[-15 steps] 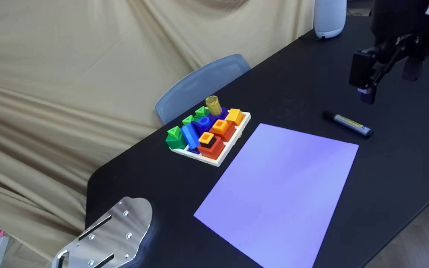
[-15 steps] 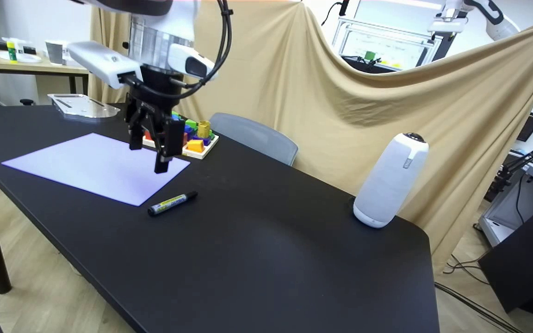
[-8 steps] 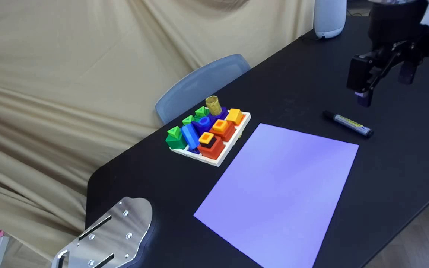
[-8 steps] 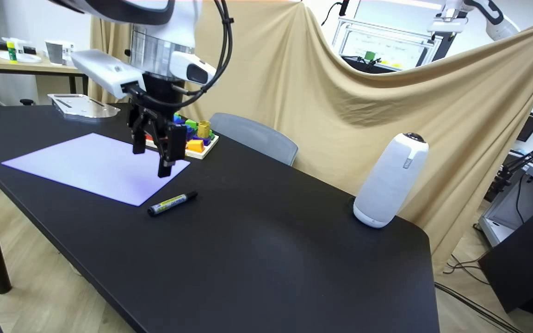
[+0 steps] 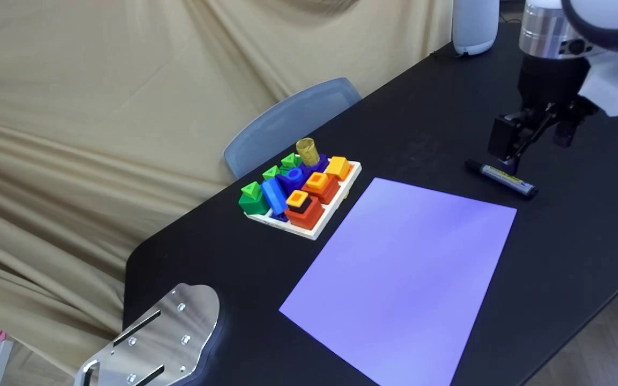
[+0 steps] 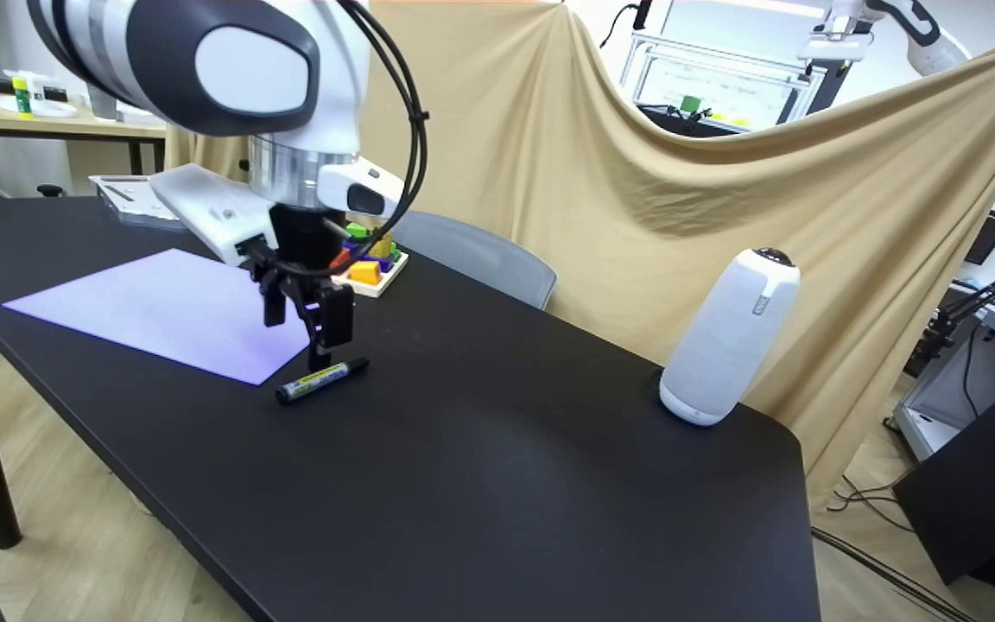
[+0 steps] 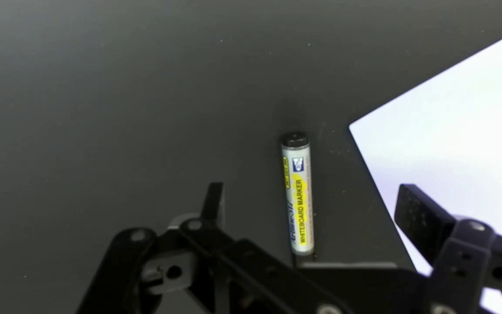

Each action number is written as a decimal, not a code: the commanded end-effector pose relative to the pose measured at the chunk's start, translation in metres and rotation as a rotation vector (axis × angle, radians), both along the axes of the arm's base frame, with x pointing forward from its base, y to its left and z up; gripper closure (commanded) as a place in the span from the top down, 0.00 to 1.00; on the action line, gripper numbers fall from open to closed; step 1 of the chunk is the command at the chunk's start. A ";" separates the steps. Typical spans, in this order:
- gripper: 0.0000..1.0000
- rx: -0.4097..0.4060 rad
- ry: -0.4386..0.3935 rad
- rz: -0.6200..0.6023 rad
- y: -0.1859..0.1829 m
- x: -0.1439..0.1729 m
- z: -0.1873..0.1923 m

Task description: Put the black marker on the purple placemat

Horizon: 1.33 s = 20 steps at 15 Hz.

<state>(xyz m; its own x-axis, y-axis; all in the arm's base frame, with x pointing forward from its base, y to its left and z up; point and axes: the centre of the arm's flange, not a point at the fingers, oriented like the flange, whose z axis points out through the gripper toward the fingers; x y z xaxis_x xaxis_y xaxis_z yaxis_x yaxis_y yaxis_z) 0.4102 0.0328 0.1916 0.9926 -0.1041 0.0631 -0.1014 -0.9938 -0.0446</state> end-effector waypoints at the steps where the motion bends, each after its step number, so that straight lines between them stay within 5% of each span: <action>1: 1.00 0.001 0.002 -0.016 -0.002 0.012 -0.025; 13: 1.00 -0.008 0.040 -0.040 -0.011 0.040 -0.065; 14: 0.75 -0.010 0.040 -0.042 -0.010 0.042 -0.067; 16: 0.68 -0.010 0.037 -0.036 -0.009 0.045 -0.067; 20: 0.39 -0.015 0.012 -0.026 -0.005 0.048 -0.057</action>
<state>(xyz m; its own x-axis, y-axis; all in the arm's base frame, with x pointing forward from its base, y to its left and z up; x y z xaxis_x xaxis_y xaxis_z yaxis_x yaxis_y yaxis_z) 0.4516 0.0243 0.1298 0.9910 -0.1306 0.0310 -0.1295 -0.9909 -0.0355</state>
